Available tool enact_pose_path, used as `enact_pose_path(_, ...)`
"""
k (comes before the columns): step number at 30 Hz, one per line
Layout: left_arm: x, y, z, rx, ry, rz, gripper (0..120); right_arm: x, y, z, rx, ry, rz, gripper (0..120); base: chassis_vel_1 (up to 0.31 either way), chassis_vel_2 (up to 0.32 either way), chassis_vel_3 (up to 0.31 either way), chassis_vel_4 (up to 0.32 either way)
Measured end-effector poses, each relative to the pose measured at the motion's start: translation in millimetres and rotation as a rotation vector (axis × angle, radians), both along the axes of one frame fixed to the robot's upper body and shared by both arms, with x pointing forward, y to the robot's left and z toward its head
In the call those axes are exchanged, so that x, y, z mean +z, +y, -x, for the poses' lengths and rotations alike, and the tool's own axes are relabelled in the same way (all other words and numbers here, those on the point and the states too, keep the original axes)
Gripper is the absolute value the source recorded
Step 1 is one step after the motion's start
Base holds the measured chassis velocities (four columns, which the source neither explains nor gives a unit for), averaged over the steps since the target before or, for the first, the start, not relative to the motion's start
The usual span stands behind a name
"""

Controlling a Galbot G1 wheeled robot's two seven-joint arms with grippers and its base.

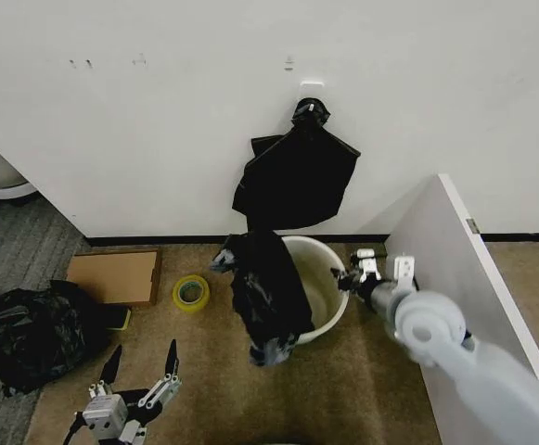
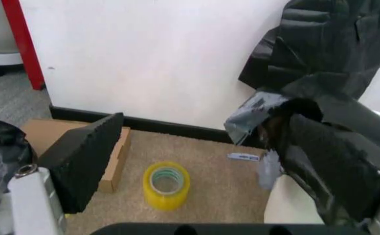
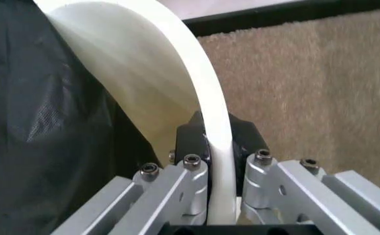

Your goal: Place the garbage bag over the trash bin.

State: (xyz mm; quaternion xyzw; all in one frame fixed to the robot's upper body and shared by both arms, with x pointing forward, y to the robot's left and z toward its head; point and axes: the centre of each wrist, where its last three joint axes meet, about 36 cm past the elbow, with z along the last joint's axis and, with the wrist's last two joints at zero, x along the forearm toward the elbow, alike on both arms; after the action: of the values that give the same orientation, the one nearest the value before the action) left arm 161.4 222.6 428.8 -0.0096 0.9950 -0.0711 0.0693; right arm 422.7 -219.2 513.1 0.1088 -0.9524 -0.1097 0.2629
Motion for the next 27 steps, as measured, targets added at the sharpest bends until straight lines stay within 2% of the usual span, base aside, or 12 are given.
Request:
enact_pose_path(5,2,-4,0,-0.005,0.002,-0.002,100,-9,13,10,-0.081,-0.030,-0.074,3,0.000,0.000,0.000,0.000)
enact_pose_path(16,2,-5,3,-0.003,0.006,-0.003,100,-24,31,20,-0.092,-0.068,-0.054,3,0.000,0.000,0.000,0.000)
enact_pose_path(27,-1,-6,8,-0.001,0.011,0.001,100,-33,42,30,-0.077,-0.041,-0.051,3,0.000,0.000,0.000,0.000)
